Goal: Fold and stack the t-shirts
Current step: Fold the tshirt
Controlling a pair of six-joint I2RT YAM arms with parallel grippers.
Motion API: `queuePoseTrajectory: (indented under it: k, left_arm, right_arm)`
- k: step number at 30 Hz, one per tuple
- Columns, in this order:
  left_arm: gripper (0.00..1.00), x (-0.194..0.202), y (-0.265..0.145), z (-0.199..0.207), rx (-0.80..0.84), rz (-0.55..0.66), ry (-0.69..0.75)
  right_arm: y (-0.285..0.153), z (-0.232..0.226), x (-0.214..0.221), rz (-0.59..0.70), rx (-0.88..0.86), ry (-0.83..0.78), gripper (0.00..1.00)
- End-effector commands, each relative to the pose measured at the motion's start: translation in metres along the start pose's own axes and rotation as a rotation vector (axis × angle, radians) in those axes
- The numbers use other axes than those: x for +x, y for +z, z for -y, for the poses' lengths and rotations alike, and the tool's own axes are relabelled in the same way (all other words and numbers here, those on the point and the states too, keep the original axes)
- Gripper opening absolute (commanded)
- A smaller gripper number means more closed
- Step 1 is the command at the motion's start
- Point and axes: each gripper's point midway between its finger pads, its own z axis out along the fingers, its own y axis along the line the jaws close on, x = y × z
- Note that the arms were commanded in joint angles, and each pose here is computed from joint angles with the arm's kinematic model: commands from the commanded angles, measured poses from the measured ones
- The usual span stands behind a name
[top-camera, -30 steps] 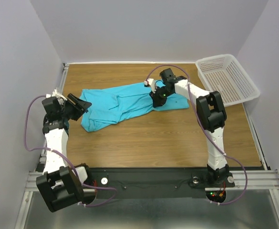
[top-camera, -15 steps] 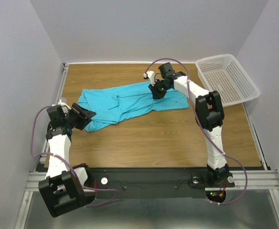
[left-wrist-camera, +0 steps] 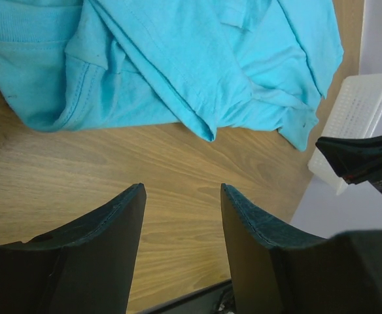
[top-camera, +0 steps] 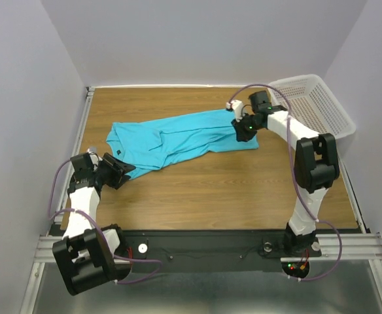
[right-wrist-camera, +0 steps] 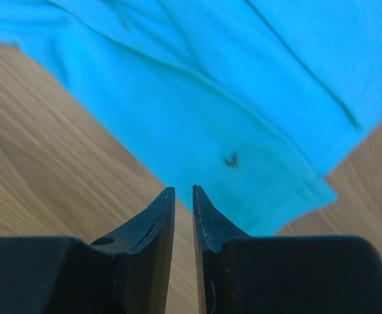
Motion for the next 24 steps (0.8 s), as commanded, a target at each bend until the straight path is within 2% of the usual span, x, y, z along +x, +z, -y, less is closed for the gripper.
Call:
queuePoseTrajectory:
  k: [1, 11, 24]
  left_arm:
    - [0.6, -0.001, 0.004, 0.0, 0.017, 0.0, 0.013]
    - [0.6, -0.001, 0.007, -0.009, -0.014, 0.012, -0.002]
    - [0.6, -0.01, 0.008, -0.008, -0.027, 0.041, 0.006]
  right_arm:
    - [-0.016, 0.029, 0.024, -0.01, 0.082, 0.048, 0.23]
    - [-0.011, 0.051, 0.044, -0.055, 0.128, 0.075, 0.24]
    - [0.004, 0.049, 0.089, -0.156, 0.109, 0.085, 0.23]
